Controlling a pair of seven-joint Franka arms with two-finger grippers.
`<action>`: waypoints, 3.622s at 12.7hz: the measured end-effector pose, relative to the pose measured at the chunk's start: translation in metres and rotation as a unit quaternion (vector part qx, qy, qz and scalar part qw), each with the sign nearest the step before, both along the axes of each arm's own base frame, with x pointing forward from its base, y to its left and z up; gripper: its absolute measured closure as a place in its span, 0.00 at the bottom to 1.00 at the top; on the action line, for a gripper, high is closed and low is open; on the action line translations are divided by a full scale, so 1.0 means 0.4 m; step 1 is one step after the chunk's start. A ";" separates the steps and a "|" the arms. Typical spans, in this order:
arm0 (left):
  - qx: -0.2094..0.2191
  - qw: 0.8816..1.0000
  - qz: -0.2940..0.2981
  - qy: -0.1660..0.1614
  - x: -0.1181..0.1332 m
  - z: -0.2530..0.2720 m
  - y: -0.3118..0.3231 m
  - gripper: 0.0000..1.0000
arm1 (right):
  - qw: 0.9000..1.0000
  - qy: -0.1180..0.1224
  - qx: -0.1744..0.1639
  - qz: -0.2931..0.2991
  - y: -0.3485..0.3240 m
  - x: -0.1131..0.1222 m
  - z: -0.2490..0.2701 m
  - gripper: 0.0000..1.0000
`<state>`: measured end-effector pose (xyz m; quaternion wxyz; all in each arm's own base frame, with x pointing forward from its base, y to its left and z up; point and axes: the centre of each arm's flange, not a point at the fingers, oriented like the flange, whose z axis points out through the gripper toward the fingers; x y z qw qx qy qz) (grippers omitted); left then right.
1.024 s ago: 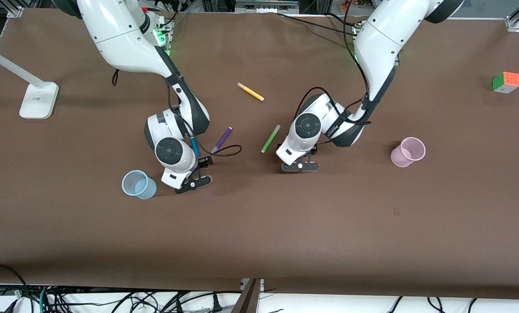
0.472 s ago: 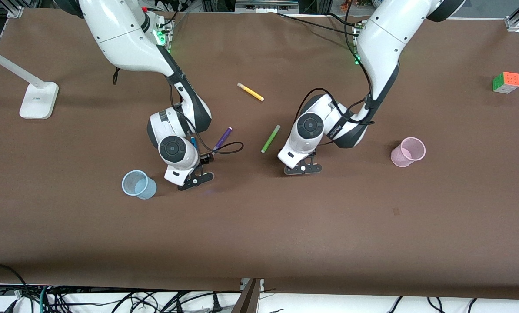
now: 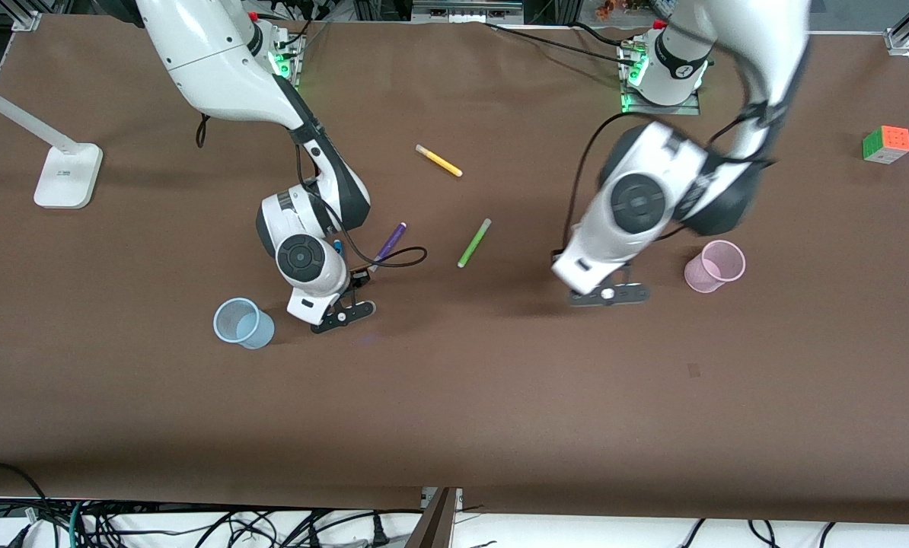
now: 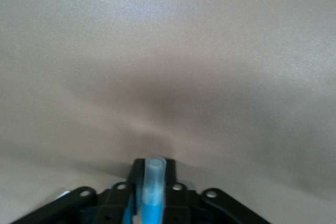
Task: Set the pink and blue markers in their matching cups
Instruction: 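Carry the pink marker to the pink cup while the right gripper carries blue, then open both grippers to drop the markers into the matching cups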
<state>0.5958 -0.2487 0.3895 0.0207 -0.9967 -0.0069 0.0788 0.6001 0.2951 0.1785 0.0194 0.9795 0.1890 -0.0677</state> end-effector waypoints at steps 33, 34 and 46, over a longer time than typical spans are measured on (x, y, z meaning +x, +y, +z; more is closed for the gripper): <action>-0.434 0.722 -0.475 -0.254 -0.102 -0.343 0.979 0.32 | 0.859 -0.188 0.303 0.368 -0.571 0.217 0.318 0.84; -0.430 0.733 -0.464 -0.252 -0.089 -0.319 0.983 0.21 | 0.854 -0.186 0.314 0.372 -0.590 0.213 0.303 0.84; -0.078 0.981 -0.175 -0.019 0.012 0.431 0.685 0.00 | 0.923 -0.114 0.332 0.159 -0.624 0.241 0.444 0.00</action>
